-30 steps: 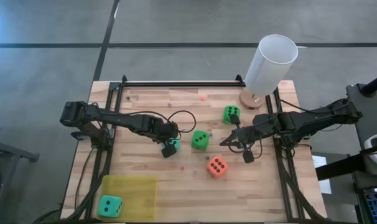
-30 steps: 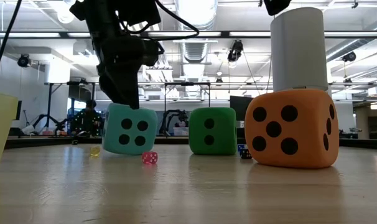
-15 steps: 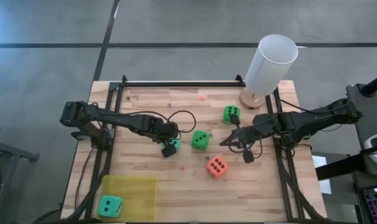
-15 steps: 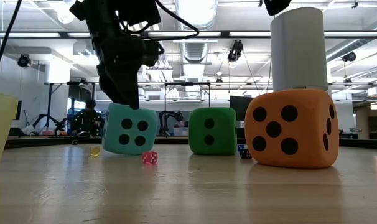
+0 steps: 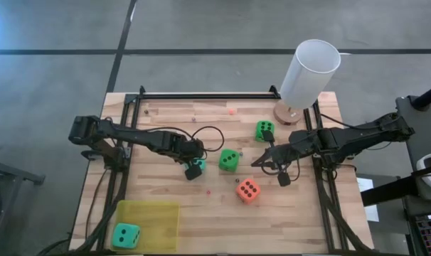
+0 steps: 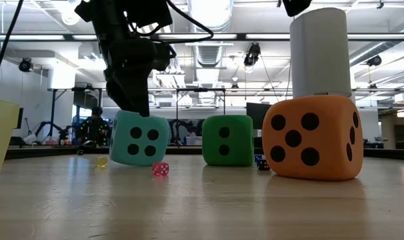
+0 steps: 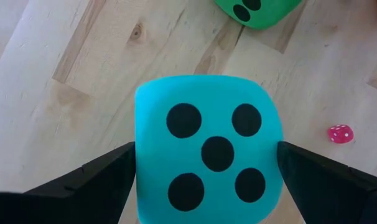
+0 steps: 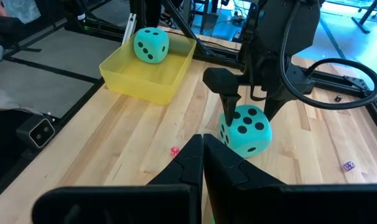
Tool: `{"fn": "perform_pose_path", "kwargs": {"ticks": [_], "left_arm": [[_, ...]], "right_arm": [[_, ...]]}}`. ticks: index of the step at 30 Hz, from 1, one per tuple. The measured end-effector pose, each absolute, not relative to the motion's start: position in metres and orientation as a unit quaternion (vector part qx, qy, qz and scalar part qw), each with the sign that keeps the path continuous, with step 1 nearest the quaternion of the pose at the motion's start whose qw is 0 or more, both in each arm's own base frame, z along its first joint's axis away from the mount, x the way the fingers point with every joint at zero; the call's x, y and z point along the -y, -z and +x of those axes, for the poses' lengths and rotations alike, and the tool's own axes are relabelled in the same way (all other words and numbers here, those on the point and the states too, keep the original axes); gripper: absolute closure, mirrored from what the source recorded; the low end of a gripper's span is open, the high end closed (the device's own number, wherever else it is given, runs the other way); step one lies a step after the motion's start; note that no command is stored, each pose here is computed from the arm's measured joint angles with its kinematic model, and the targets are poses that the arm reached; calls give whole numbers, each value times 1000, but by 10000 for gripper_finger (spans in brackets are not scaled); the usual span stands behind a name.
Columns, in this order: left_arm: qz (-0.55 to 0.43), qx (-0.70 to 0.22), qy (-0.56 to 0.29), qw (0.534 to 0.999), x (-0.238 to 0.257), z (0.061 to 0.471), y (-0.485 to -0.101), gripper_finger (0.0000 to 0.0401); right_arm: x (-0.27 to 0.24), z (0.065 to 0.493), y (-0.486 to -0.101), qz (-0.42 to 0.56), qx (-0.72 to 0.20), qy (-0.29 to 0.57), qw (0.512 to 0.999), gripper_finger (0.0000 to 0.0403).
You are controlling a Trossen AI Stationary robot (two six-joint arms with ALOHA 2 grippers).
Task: Pick & Place Dice
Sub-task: Put the large blue dice into the yellow bin
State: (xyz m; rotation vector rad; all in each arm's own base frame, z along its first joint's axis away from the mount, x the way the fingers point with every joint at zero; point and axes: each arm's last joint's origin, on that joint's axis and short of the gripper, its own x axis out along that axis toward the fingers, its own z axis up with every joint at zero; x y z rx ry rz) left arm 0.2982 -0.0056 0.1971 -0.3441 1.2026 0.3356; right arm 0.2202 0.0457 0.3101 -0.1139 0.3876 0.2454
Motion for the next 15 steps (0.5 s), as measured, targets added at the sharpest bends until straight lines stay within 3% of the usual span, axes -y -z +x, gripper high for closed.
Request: {"fn": "perform_pose_path", "kwargs": {"ticks": [15], "left_arm": [[-160,-560,-156,798,6,298,-197,26]], "right_arm": [[-46,220,-310,-59,-191,-122,972,394]]}}
